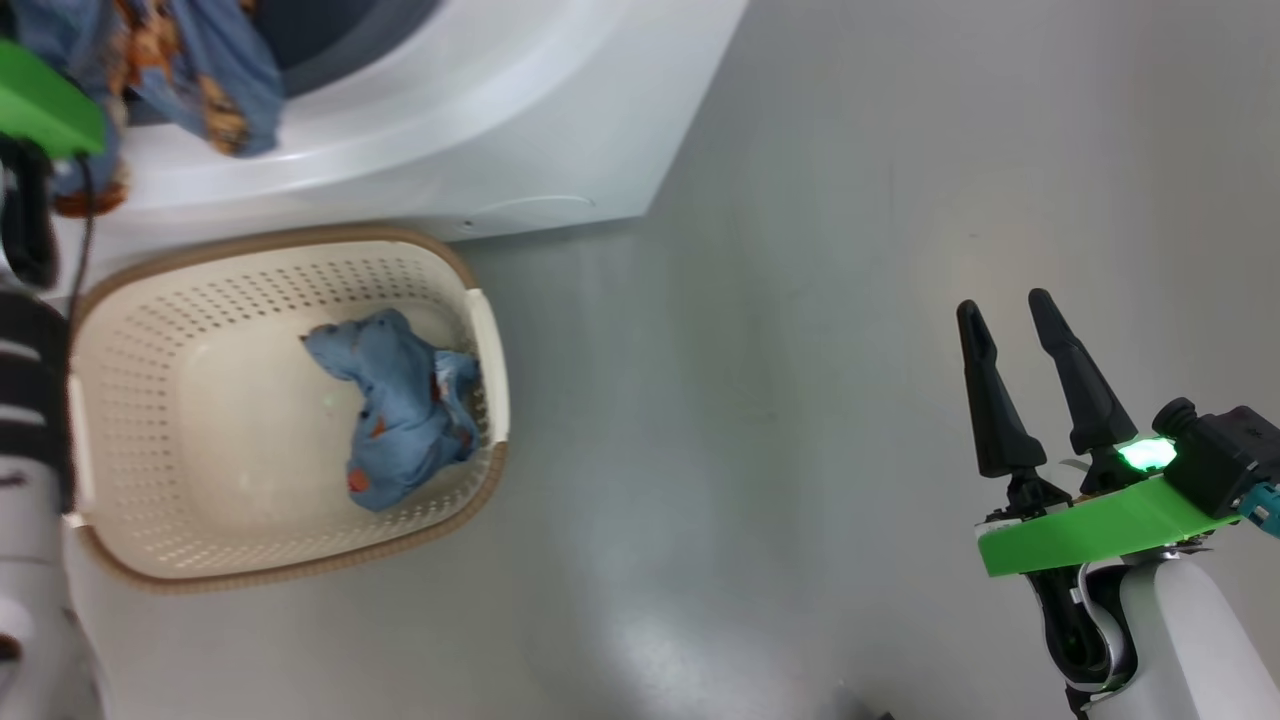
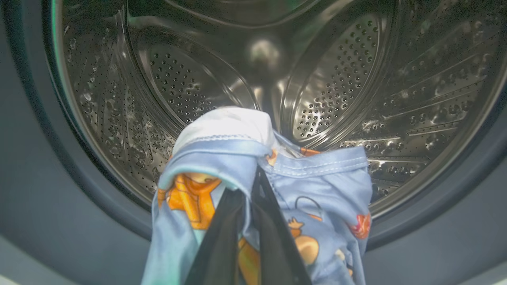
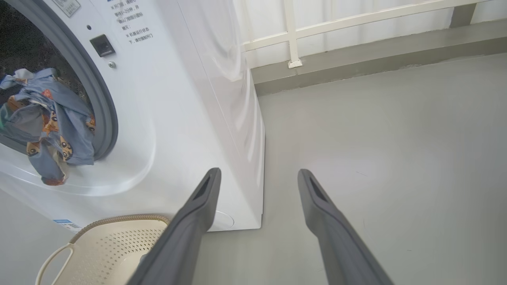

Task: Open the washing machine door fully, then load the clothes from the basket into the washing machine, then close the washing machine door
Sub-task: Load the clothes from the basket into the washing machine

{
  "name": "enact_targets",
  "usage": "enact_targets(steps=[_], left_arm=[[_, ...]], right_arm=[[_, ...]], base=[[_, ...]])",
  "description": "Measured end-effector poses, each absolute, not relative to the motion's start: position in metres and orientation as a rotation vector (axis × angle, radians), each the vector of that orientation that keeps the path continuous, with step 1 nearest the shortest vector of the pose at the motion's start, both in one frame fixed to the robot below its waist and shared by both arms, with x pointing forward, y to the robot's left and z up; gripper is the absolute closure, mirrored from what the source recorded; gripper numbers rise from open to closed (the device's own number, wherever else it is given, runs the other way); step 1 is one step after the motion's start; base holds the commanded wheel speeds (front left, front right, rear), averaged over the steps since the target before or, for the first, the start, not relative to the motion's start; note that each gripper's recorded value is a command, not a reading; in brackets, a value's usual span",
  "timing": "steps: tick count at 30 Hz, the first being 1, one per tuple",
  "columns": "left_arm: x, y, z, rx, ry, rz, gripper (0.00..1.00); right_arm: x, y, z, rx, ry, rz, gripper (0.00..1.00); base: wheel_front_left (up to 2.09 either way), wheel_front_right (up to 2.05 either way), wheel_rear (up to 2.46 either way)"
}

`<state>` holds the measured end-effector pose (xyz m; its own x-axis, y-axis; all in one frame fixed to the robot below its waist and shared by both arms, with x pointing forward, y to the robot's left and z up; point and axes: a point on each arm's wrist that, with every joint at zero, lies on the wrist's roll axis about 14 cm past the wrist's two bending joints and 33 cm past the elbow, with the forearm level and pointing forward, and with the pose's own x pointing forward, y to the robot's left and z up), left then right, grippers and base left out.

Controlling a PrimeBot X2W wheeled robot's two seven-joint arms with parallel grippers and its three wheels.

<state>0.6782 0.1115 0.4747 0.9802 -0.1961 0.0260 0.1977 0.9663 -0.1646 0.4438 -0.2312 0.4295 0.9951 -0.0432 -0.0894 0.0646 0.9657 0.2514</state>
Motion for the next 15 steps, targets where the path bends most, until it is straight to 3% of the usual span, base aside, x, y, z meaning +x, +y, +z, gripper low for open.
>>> enact_targets(steps=[6,11,12,13,14,15], left_arm=[[0.700,0.100,0.479,-0.160,-0.029,-0.220,1.00],[0.718,0.101,0.526,-0.190,-0.190,-0.198,1.00],[0.719,0.101,0.528,-0.178,-0.199,-0.199,0.73],[0.719,0.101,0.527,-0.167,-0.201,-0.201,0.54],[0.719,0.100,0.525,-0.163,-0.197,-0.202,0.20],[0.719,0.099,0.521,-0.157,-0.188,-0.204,0.00]], right_arm=[[0.442,-0.239,0.425,0.245,0.097,-0.080,0.00],[0.441,-0.243,0.420,0.240,0.109,-0.094,0.00],[0.441,-0.243,0.418,0.240,0.112,-0.095,0.00],[0.441,-0.242,0.417,0.241,0.115,-0.095,0.00],[0.441,-0.242,0.417,0.243,0.116,-0.094,0.00],[0.441,-0.241,0.417,0.244,0.116,-0.093,0.00]], base=[[0.00,0.00,0.00],[0.00,0.00,0.00],[0.00,0.00,0.00],[0.00,0.00,0.00],[0.00,0.00,0.00],[0.00,0.00,0.00]])
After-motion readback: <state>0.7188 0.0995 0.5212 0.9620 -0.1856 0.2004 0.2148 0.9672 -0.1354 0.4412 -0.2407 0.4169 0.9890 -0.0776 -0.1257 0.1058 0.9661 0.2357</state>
